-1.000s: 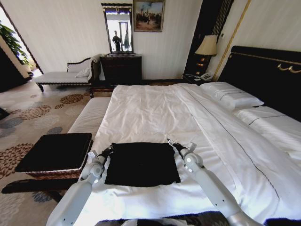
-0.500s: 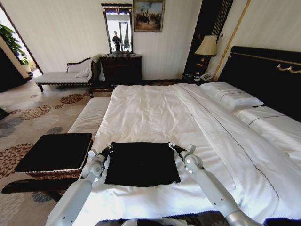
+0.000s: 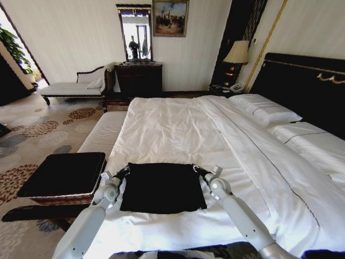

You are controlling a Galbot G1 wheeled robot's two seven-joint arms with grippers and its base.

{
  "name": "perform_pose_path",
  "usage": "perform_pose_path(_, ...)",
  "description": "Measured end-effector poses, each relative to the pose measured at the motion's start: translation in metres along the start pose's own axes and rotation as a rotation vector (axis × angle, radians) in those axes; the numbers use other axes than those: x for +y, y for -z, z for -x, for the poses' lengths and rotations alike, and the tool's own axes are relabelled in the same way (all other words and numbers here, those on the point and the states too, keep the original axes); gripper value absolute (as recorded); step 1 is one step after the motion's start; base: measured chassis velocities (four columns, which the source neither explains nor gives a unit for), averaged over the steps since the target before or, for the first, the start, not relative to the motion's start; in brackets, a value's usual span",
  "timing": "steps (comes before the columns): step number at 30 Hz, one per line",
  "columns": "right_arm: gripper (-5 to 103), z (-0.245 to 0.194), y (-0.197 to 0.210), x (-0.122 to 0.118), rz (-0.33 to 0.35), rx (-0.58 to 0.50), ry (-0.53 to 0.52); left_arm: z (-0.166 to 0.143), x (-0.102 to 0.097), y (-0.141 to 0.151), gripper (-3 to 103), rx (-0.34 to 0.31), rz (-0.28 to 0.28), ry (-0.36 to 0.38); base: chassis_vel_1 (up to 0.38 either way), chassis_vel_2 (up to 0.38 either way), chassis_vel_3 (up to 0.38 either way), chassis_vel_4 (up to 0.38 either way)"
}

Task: Fold the clothes on the bed and place them into the basket.

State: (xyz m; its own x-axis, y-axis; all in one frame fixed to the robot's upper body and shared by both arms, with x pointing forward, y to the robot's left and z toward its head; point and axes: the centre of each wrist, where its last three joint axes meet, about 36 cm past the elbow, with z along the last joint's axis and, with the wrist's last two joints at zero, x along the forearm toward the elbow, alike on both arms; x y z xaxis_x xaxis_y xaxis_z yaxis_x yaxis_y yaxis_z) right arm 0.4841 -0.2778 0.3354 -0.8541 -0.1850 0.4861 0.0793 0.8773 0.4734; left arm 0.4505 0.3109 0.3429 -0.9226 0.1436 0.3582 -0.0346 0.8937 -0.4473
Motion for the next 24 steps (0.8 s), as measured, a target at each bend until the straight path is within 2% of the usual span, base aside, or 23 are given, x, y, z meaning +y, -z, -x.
perform_pose_path(3,16,-0.001,0.000,0.000,0.002,-0.003,0.001,0.000,0.000,0.000,0,0.000,-0.001,0.001,0.000,0.000,0.000,0.000)
perform_pose_path(5,5,-0.002,-0.001,-0.001,0.002,-0.015,-0.001,-0.001,0.000,-0.002,0,0.000,0.002,0.003,0.000,0.000,0.000,0.000)
perform_pose_path(7,1,-0.004,0.000,0.000,0.003,-0.024,0.002,-0.004,-0.001,-0.004,0,-0.002,0.005,0.004,0.000,0.000,0.000,0.000)
perform_pose_path(16,1,-0.016,0.011,0.016,0.017,-0.059,0.049,-0.006,-0.007,0.005,0,-0.027,0.007,0.005,0.000,0.000,0.000,0.000)
perform_pose_path(21,1,-0.034,0.027,0.034,0.013,-0.115,0.108,-0.014,-0.020,0.024,0,-0.079,0.008,-0.007,0.000,0.000,0.000,0.000)
perform_pose_path(24,1,-0.051,0.045,0.050,-0.024,-0.185,0.154,-0.026,-0.036,0.048,0,-0.137,0.009,-0.039,0.000,0.000,0.000,0.000)
